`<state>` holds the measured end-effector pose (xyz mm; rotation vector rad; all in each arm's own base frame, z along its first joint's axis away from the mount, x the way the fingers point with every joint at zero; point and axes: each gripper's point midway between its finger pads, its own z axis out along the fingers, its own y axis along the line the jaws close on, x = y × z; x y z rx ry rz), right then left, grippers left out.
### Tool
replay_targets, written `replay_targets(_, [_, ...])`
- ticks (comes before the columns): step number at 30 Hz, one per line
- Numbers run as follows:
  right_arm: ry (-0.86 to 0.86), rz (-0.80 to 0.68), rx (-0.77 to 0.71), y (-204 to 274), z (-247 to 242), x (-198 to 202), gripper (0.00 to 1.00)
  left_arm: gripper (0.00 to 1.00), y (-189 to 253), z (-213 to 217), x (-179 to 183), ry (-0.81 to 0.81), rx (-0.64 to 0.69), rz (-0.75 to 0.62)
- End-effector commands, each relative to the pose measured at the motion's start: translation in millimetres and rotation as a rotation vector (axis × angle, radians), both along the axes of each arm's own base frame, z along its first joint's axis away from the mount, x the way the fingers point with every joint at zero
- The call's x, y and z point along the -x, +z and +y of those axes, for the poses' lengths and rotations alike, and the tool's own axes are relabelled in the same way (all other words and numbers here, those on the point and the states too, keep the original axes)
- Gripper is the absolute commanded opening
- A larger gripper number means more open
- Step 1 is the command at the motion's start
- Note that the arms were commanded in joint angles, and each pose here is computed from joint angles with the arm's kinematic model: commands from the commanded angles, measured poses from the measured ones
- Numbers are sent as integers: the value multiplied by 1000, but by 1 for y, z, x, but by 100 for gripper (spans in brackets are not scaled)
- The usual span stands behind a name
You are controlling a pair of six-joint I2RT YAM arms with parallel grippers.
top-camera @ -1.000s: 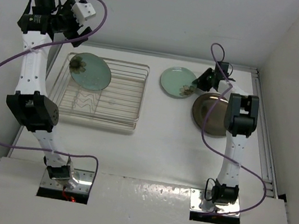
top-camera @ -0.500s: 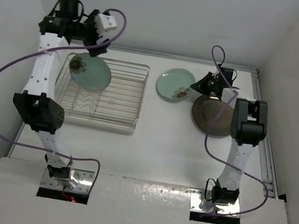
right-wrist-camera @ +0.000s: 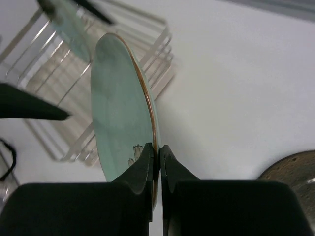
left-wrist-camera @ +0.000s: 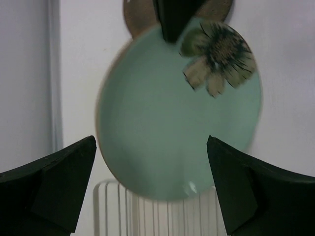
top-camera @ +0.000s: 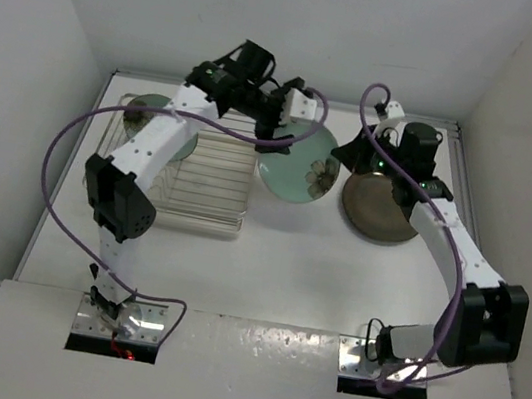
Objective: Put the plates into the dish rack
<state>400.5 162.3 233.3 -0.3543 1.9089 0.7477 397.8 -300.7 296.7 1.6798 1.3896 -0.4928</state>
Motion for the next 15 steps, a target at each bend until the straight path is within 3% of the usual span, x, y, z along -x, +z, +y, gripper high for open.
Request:
replay_targets(1, [131, -141, 24, 30, 19, 34, 0, 100, 9, -42, 7, -84, 63, -24])
replay_targets(5, [146, -167, 30, 34, 20, 53, 0, 100, 9, -62, 22, -134, 73, -13])
replay_targets(10, [130, -246, 27, 51, 18, 65, 0, 98, -47, -62, 43, -175, 18, 137])
replay_targets(12, [128, -270, 27, 58, 17, 68, 0, 92, -58, -63, 52, -198, 3, 167])
replay_targets(14, [124, -280, 34, 58, 16, 68, 0, 80, -60, -65, 58, -223, 20, 192])
replay_targets(15, [129, -284, 30, 59, 17, 68, 0, 80, -59, -66, 60, -225, 29, 207])
